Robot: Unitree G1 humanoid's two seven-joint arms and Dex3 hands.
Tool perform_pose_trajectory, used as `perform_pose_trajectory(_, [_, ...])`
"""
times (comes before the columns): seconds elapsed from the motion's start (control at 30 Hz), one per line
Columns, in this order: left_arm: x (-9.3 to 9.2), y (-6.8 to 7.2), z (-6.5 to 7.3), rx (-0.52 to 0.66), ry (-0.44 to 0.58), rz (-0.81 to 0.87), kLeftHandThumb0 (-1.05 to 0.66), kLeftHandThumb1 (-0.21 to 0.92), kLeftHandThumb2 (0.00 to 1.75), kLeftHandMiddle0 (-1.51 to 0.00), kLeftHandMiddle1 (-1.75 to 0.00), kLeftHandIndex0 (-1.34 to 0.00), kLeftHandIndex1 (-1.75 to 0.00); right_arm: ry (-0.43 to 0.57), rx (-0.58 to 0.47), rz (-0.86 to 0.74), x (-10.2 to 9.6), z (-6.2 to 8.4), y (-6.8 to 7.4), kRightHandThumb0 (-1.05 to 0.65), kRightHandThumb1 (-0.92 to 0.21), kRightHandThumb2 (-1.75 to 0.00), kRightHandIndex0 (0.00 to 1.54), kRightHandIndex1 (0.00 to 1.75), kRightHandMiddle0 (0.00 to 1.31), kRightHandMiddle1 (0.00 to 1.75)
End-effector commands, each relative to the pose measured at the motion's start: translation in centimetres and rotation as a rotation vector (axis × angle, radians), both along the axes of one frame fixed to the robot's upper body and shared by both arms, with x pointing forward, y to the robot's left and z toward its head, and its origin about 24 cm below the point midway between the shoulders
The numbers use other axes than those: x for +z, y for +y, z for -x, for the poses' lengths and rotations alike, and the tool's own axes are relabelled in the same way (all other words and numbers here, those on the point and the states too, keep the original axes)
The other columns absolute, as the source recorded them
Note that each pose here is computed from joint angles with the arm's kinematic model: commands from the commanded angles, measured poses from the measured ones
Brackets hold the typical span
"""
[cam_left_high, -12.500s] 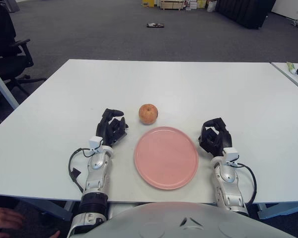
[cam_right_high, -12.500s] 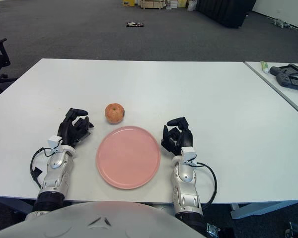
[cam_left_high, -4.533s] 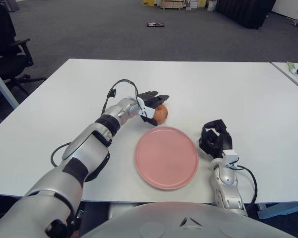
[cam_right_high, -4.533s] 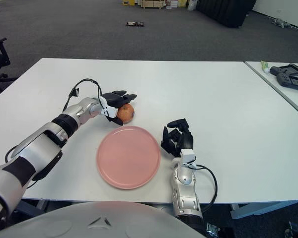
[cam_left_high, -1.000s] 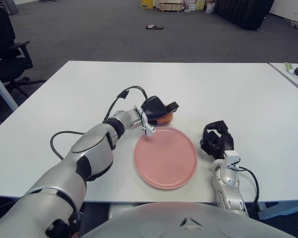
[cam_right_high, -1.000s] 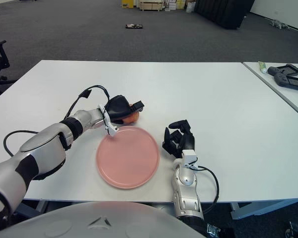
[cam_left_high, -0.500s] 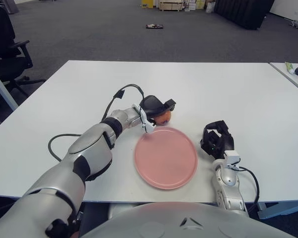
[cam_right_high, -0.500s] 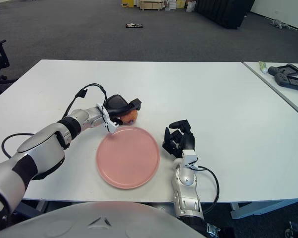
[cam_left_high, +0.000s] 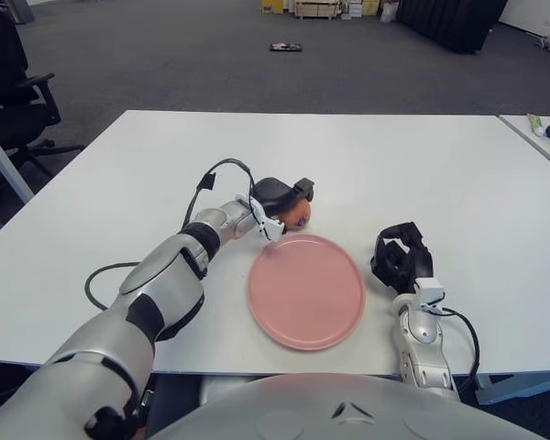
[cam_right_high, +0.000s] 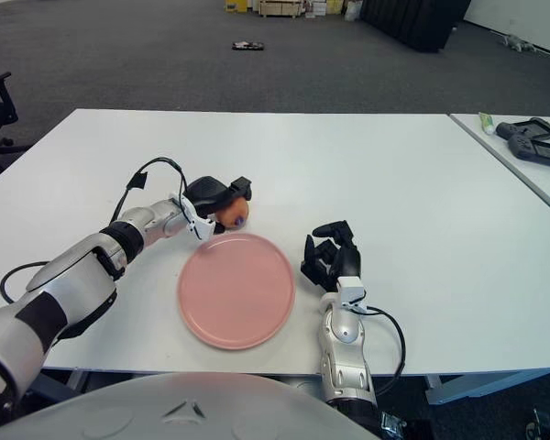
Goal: Put the apple into the plate.
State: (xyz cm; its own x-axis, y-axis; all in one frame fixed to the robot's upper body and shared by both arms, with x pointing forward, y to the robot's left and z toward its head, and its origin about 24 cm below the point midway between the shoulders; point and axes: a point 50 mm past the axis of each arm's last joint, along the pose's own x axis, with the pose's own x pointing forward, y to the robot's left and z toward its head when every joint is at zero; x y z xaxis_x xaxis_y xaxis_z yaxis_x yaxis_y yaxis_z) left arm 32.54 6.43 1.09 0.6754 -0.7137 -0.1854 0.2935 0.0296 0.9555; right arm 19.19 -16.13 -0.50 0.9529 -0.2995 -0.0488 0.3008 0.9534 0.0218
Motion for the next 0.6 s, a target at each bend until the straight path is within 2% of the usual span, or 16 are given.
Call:
perform_pose_trajectory(0.0, [-1.6,2.4,0.4,0.074,0.069,-0.053,-0.46,0.33,1.3,-1.19,-1.75,-0.59,-1.75,-0.005,0.002,-0.009,0.0,-0.3,0.0,-0.39,-0.64,-0.91,0.76,1.75,0.37,1.75])
perform_pose_trajectory(0.43, [0.0,3.3,-0.7,0.154,0.04,0.049,-0.48,0.29,1.35,-1.19,-1.75,-0.63,-1.75,-0.016,0.001,-0.011,-0.2,-0.3,-0.1,-0.39,-0.64,-0.92,0.76,1.75,0.37,1.75])
perform_pose_trajectory(0.57, [1.2,4.0,-1.3,0.163,0.014,0.091,-0.48,0.29,1.35,-1.19,-1.75,-0.63,-1.75,-0.016,-0.002,-0.012,-0.3,-0.3,-0.1,-0.39,-0.63,-0.92,0.76,1.75,0.37,1.75])
